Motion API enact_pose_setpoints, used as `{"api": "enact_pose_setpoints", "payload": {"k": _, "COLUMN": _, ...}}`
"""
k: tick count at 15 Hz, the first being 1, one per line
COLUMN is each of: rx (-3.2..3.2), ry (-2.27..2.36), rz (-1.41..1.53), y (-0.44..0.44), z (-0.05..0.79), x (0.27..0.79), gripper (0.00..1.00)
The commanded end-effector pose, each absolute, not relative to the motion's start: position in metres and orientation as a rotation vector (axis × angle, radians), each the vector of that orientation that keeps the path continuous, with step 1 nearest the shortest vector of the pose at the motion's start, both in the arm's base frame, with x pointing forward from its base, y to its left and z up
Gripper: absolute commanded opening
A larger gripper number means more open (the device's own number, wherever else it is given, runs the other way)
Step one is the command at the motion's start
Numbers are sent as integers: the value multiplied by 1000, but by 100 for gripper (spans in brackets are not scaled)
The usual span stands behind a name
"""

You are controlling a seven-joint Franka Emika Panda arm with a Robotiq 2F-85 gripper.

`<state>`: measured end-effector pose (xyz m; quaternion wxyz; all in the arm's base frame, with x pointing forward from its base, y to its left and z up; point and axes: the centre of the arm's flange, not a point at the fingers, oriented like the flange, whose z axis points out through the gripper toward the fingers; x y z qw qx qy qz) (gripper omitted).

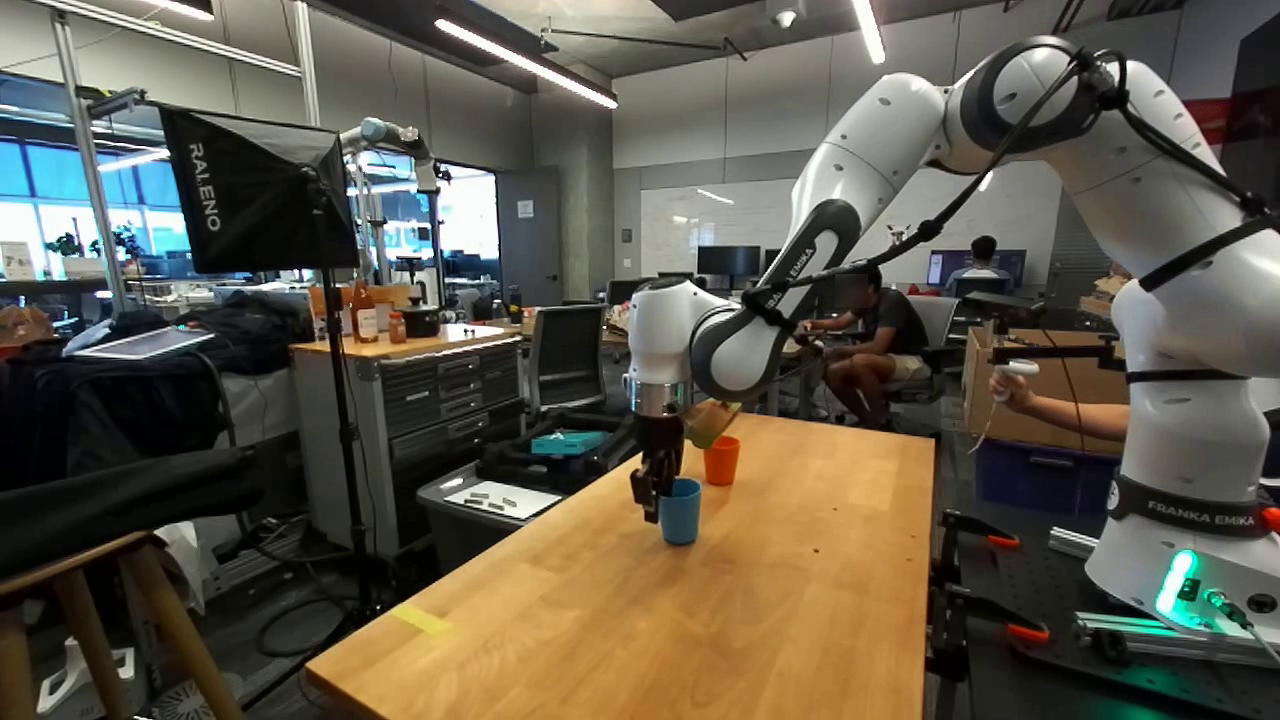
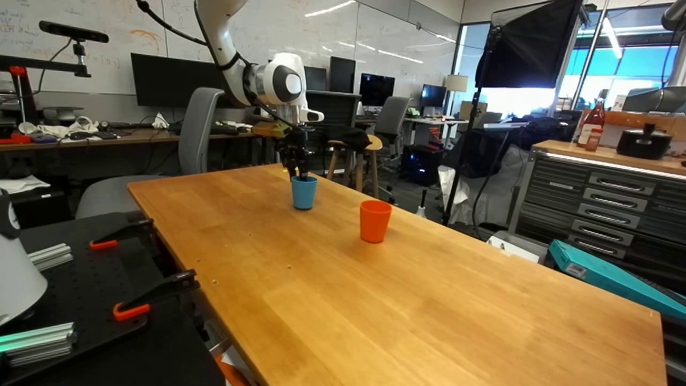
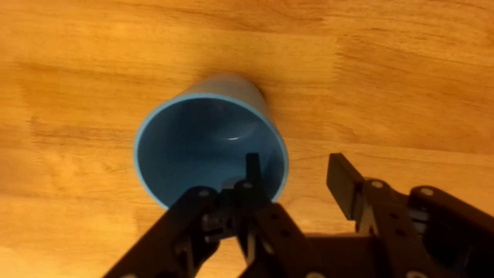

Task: Put the blue cup inside the orange cup

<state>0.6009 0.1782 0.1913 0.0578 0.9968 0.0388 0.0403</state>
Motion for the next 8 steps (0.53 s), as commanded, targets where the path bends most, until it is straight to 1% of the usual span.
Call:
{"api": "enact_pose_setpoints", "payload": {"k": 1, "rx": 3025, "ry": 55, "rz": 97, "y": 165, "z": 189, "x": 618, "gripper": 18}}
{"api": "enact_pose_setpoints", "payload": {"k": 3, "rx": 3026, "ry": 29, "rz": 82, "y": 154, "z": 190, "x": 618, "gripper": 2}}
{"api": "enact_pose_setpoints", "payload": {"k": 4, "rx": 3030, "ry": 13, "rz": 74, "y": 148, "z": 191, "x": 617, "gripper": 0}}
{"api": "enact_pose_setpoints", "payload": {"k": 8, "rx": 3036, "ry": -53, "rz": 40, "y": 133, "z": 200, "x": 623, "gripper": 1}}
